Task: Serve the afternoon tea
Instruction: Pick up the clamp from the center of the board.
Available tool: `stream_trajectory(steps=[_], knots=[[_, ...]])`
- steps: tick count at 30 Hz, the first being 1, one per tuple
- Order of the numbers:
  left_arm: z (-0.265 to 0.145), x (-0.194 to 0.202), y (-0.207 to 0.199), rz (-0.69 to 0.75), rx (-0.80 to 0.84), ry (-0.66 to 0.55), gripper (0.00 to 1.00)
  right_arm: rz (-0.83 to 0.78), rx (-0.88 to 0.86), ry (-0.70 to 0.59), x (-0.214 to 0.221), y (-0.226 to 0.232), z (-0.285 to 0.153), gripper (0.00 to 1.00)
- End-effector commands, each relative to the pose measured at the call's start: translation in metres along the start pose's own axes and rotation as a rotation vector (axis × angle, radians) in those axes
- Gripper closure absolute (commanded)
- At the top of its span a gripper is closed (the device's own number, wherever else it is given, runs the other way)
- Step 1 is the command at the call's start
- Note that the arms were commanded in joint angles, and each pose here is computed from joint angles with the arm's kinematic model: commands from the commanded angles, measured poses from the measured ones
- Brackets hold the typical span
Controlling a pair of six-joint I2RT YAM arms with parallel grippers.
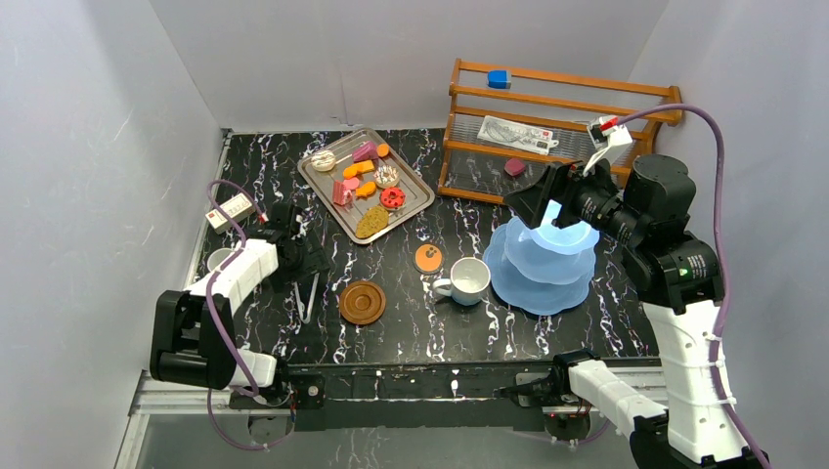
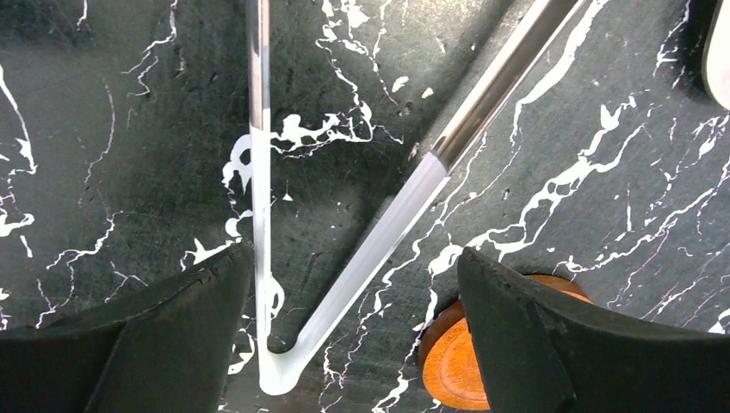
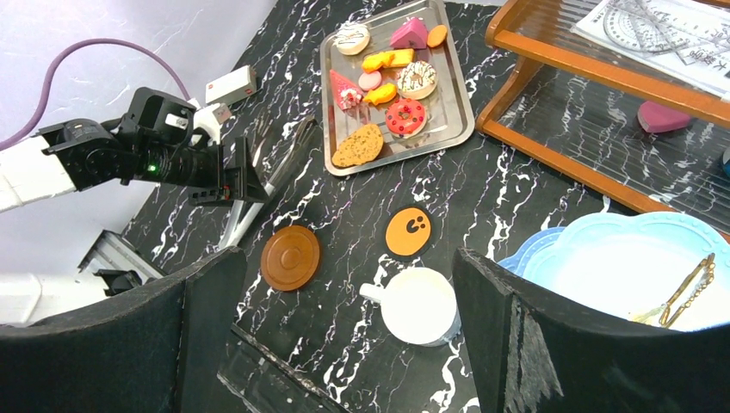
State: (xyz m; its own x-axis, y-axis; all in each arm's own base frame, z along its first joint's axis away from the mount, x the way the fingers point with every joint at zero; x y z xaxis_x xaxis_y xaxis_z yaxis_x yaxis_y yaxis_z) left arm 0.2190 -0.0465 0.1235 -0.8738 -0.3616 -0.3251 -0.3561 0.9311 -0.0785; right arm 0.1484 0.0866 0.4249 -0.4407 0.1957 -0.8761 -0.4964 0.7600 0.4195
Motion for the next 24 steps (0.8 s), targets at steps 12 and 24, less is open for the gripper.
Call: stream_trajectory(steps=[12,24], knots=[[0.006,-0.001,-0.008,0.004,0.089,0.000,0.27,-0.023,0.009,-0.098,-0.013,0.006,-0.010,0.01],[0.015,-0.026,-0.009,0.125,-0.001,-0.029,0.22,-0.012,-0.012,-0.103,-0.011,0.008,-0.012,0.01]])
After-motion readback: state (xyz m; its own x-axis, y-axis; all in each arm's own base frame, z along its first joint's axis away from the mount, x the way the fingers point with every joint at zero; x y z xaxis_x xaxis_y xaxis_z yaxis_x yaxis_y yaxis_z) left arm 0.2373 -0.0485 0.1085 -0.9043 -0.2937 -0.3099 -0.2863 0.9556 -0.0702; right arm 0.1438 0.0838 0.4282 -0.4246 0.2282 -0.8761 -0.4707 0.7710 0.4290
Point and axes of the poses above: each gripper's point midway between its finger pads, its own z axis out along the fingers, its own y axis along the line the jaws close on, x = y × z, the point moved 9 cm from there along -z, back along the fingers, and after that the axes turned 3 degrees about z, right-handed, at the moved point
